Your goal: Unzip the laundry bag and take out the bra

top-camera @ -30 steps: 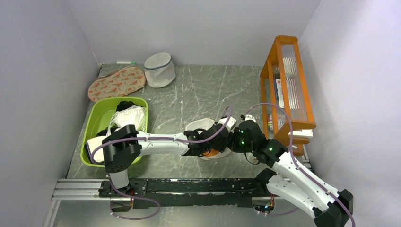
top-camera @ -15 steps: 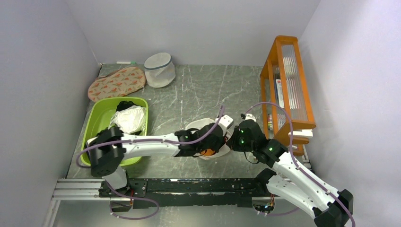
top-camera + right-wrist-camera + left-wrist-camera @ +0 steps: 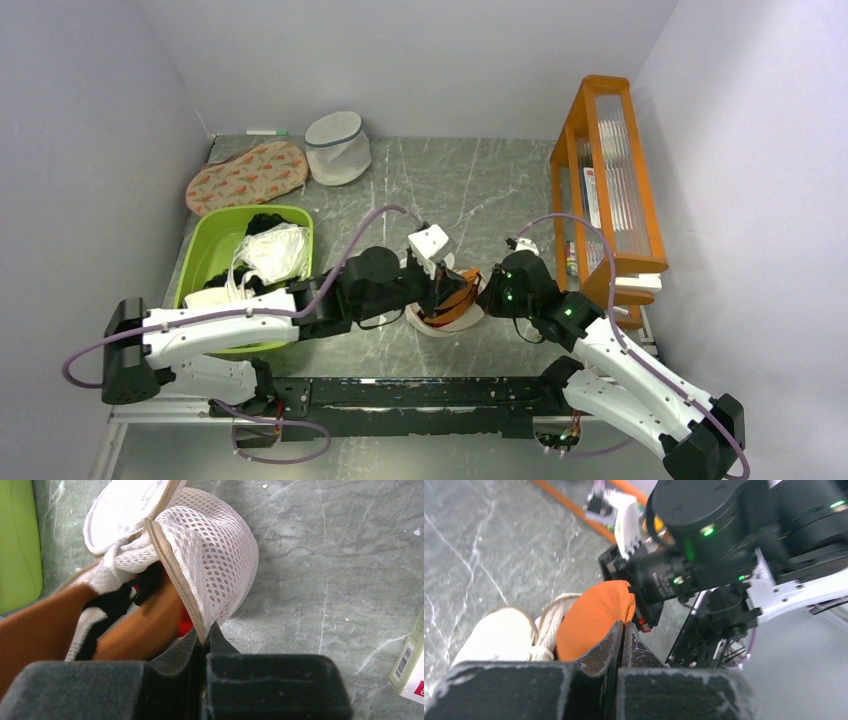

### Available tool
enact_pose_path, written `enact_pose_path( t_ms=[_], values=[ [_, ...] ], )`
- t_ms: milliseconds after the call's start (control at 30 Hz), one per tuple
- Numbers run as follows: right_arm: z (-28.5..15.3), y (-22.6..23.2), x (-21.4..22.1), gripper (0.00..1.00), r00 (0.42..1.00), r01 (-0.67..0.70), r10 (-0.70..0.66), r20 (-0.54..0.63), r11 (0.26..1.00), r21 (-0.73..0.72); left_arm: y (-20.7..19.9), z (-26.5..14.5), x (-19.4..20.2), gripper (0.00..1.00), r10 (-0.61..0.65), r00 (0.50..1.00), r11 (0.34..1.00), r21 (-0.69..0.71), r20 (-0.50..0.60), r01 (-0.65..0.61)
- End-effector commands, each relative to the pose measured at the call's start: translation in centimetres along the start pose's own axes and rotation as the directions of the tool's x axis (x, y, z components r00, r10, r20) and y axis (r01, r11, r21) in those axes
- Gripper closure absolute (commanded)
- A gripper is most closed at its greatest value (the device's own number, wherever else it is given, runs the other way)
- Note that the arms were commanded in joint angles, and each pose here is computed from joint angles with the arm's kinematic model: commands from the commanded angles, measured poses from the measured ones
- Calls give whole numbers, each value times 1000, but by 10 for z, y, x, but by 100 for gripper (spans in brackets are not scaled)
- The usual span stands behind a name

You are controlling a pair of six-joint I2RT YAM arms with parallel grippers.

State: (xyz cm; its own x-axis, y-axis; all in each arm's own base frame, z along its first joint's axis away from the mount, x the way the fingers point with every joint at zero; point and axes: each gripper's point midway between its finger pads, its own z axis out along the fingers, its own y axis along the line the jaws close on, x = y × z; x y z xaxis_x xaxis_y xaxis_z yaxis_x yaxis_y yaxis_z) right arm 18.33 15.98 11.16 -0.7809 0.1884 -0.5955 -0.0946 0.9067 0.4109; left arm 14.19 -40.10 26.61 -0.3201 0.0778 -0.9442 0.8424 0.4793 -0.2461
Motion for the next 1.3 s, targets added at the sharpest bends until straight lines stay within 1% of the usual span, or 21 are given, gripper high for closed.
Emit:
enact_pose_path(
  t_ms=[0, 133, 267, 467, 733, 800, 867, 900, 933, 1000, 1067, 1200, 1267],
  values=[
    [1, 3, -3, 100, 999, -14, 15, 28, 1000, -21, -18, -20, -61, 93, 12, 985, 997, 67, 172, -24],
    [3, 4, 2, 100, 1000, -11, 12, 14, 999, -36, -6, -32, -95, 93, 4, 969, 1000, -16, 248, 0],
    [3, 1, 4, 100, 1000, -10, 10, 8, 1000, -24, -13, -46, -128, 93, 7, 943, 1000, 8, 333, -11],
    [0, 1, 1, 100, 999, -17, 18, 32, 999, -35, -25, -74, -184, 93, 56, 895, 997, 24, 443, -75],
    [-1, 0, 0, 100, 999, -7, 8, 33, 1000, -25, -34, -115, -245, 93, 150, 828, 985, -8, 540, -173],
    [-2, 2, -1, 100, 999, -9, 10, 40, 999, -34, -32, -125, -253, 93, 200, 803, 975, -37, 561, -217],
    [-3, 2, -1, 100, 999, -14, 15, 42, 999, -38, -25, -129, -250, 93, 287, 769, 954, -99, 571, -283],
    [-4, 2, -2, 100, 999, -16, 18, 45, 999, -41, -13, -126, -245, 93, 317, 770, 948, -157, 554, -277],
    [-4, 3, -2, 100, 999, -16, 19, 48, 999, -44, 9, -124, -239, 93, 329, 787, 940, -256, 521, -224],
    [-5, 3, -3, 100, 998, -17, 19, 52, 999, -46, 40, -123, -231, 93, 351, 812, 903, -400, 467, -160],
    [-7, 3, -5, 100, 998, -15, 17, 57, 999, -40, 70, -130, -224, 93, 347, 842, 838, -539, 414, -81],
    [-11, 2, -9, 100, 997, -11, 13, 73, 999, -34, 126, -151, -199, 93, 321, 900, 657, -754, 297, 14],
    [-10, 3, -9, 100, 997, -10, 14, 76, 999, -46, 154, -163, -183, 93, 279, 928, 578, -815, 247, 43]
  ],
)
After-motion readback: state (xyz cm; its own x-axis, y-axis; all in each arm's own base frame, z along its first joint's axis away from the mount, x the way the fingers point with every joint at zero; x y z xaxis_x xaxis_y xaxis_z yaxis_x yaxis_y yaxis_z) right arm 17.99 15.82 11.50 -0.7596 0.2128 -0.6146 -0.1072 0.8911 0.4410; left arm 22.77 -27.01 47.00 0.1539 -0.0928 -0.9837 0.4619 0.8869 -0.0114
